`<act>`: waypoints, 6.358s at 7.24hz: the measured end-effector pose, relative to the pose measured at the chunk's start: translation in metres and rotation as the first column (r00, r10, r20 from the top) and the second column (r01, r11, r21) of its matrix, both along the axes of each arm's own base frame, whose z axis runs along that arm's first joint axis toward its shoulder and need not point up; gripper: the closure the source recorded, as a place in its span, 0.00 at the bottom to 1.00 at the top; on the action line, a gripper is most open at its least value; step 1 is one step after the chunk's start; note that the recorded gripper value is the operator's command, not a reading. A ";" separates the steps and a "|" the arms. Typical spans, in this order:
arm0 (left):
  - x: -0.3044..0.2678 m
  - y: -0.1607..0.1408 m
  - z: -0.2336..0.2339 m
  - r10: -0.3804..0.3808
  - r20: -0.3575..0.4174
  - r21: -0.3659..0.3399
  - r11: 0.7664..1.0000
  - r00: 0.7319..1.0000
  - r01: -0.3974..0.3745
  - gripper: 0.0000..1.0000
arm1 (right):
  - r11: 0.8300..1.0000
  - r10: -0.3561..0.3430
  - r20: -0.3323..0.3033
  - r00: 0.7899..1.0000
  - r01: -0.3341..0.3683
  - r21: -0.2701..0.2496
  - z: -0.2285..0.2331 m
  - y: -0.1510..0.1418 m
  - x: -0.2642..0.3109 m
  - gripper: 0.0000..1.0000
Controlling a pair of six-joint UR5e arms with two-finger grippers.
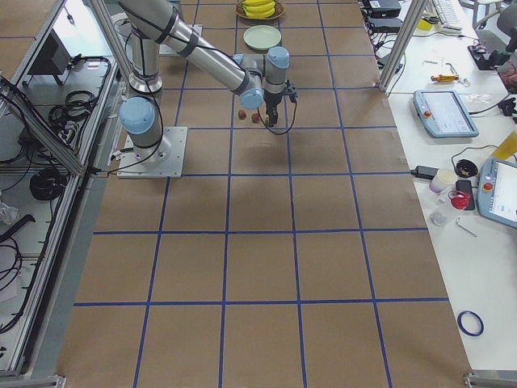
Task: Collect all strawberries into plate
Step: 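Lower the right gripper and grasp the farthest red strawberry, then carry the strawberry toward the plate and release it midway on the table, then return the right gripper and grasp the next strawberry, then carry the strawberry and release it beside the first one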
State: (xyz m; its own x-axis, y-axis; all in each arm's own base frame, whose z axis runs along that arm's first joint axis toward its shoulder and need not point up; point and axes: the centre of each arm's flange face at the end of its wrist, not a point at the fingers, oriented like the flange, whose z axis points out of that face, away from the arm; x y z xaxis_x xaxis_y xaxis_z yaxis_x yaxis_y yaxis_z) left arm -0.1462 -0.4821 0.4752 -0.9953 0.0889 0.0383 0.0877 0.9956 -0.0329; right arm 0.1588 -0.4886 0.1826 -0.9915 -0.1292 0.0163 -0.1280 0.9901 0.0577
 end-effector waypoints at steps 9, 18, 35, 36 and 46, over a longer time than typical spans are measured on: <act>-0.001 0.000 -0.001 -0.001 0.001 0.002 1.000 1.000 0.001 0.00 | 0.983 -0.105 0.110 0.988 0.120 -0.136 0.061 -0.022 0.084 0.92; -0.002 0.001 -0.001 -0.004 0.002 0.001 1.000 1.000 0.004 0.00 | 0.961 -0.229 0.120 0.966 0.245 -0.133 0.011 0.027 0.250 0.00; -0.003 0.004 -0.011 -0.007 0.006 0.018 1.000 1.000 0.007 0.00 | 0.977 -0.214 -0.040 0.976 0.214 -0.004 -0.004 0.048 0.036 1.00; -0.003 0.004 -0.011 -0.008 0.006 0.018 1.000 1.000 0.008 0.00 | 0.976 -0.219 -0.030 0.975 0.218 -0.023 0.000 0.044 0.037 1.00; -0.004 0.002 -0.012 -0.007 0.005 0.019 1.000 1.000 0.006 0.00 | 0.953 -0.285 0.162 0.945 0.297 -0.053 0.012 0.051 0.292 1.00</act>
State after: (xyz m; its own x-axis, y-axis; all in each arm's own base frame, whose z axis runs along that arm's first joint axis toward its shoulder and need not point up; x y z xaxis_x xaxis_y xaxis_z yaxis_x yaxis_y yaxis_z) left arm -0.1501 -0.4796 0.4631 -0.9949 0.0947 0.0348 0.0943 0.9954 -0.0139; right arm 0.4507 -0.4372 0.1948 -0.9772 0.1613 -0.1379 0.1651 0.9861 -0.0164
